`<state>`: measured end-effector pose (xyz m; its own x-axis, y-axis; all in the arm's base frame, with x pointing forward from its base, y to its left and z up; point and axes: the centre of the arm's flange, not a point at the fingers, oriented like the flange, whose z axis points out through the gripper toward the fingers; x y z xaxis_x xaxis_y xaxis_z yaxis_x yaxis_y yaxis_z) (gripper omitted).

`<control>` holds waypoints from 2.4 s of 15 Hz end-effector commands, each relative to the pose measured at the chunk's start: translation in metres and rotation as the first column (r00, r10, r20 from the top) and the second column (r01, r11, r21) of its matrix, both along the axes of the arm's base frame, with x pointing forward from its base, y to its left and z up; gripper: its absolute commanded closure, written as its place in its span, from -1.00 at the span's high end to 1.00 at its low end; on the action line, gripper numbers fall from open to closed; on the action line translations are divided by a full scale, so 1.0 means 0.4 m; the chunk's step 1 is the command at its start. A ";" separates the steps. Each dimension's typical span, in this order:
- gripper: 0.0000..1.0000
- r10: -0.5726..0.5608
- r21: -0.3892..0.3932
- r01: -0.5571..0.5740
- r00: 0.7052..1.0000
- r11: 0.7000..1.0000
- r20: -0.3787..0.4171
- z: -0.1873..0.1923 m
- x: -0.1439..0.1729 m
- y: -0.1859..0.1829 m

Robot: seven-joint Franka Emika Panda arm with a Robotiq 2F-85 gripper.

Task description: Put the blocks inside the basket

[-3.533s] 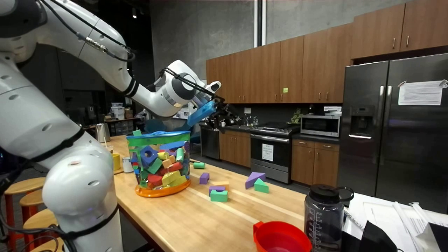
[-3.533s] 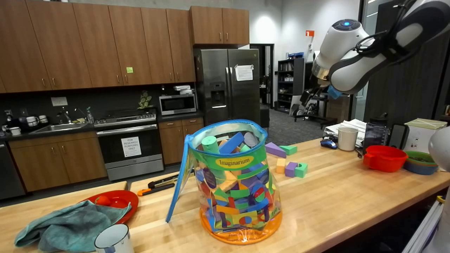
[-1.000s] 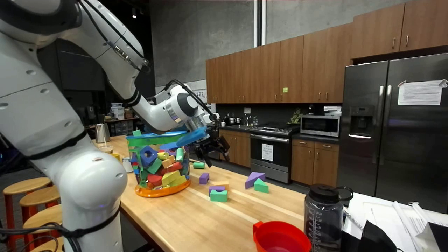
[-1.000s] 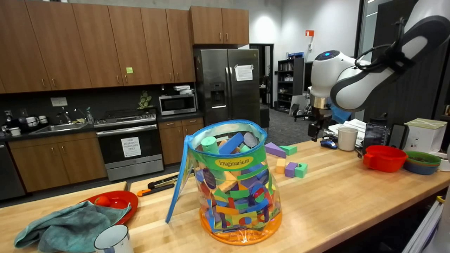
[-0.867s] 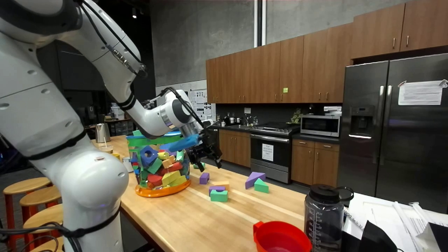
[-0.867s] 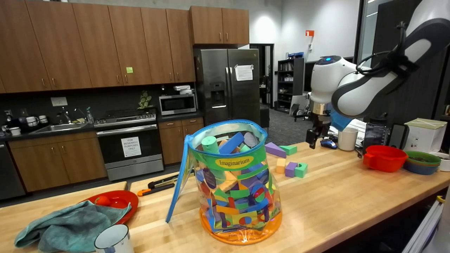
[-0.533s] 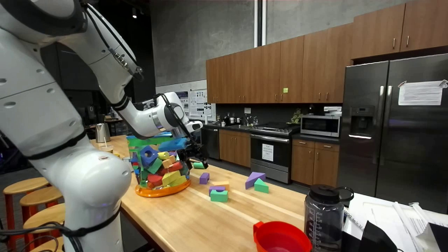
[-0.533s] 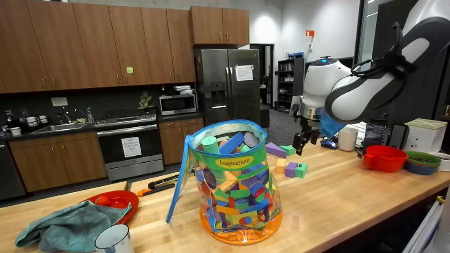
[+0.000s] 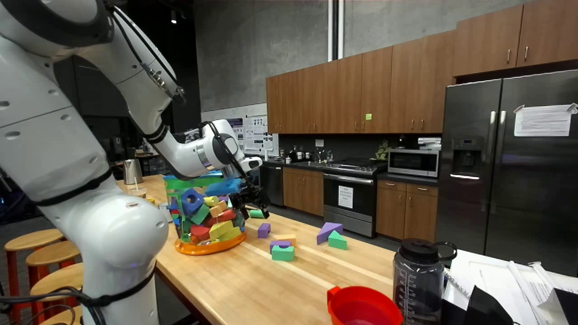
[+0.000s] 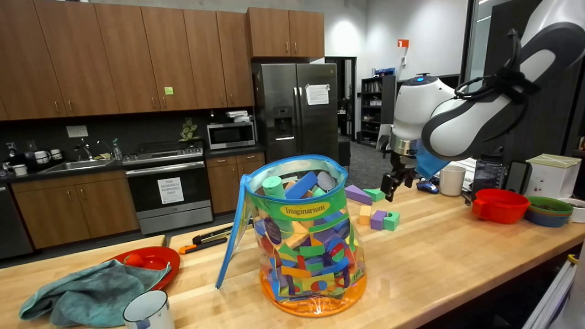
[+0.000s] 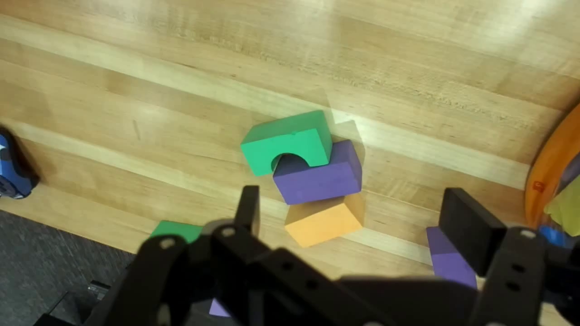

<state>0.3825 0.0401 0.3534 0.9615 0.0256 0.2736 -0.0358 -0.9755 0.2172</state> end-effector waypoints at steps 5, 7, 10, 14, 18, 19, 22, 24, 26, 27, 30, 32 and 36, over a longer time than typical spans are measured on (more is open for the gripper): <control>1.00 -0.158 0.020 0.158 0.987 0.987 -0.004 0.015 0.152 -0.092; 1.00 -0.176 0.050 0.176 0.984 0.983 0.003 0.047 0.202 -0.090; 1.00 -0.171 0.065 0.170 0.985 0.983 0.016 0.087 0.257 -0.091; 1.00 -0.153 0.053 0.151 0.988 0.987 0.023 0.071 0.215 -0.085; 1.00 -0.159 0.044 0.159 0.987 0.986 -0.008 0.009 0.230 -0.078; 1.00 -0.161 0.042 0.162 0.987 0.986 -0.017 -0.011 0.236 -0.079; 1.00 -0.169 0.037 0.170 0.985 0.985 -0.029 -0.070 0.251 -0.079; 1.00 -0.173 0.043 0.175 0.984 0.984 -0.035 -0.092 0.251 -0.079; 1.00 -0.161 0.043 0.163 0.986 0.986 -0.050 -0.083 0.230 -0.078; 1.00 -0.160 0.044 0.162 0.986 0.986 -0.054 -0.087 0.230 -0.077; 1.00 -0.159 0.038 0.162 0.985 0.986 -0.059 -0.088 0.229 -0.075; 1.00 -0.163 0.017 0.165 0.983 0.986 -0.082 -0.108 0.227 -0.082; 1.00 -0.172 -0.011 0.172 0.978 0.985 -0.121 -0.141 0.216 -0.108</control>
<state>0.4701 0.0039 0.3066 0.9747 -0.1357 0.1775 -0.1718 -0.9630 0.2075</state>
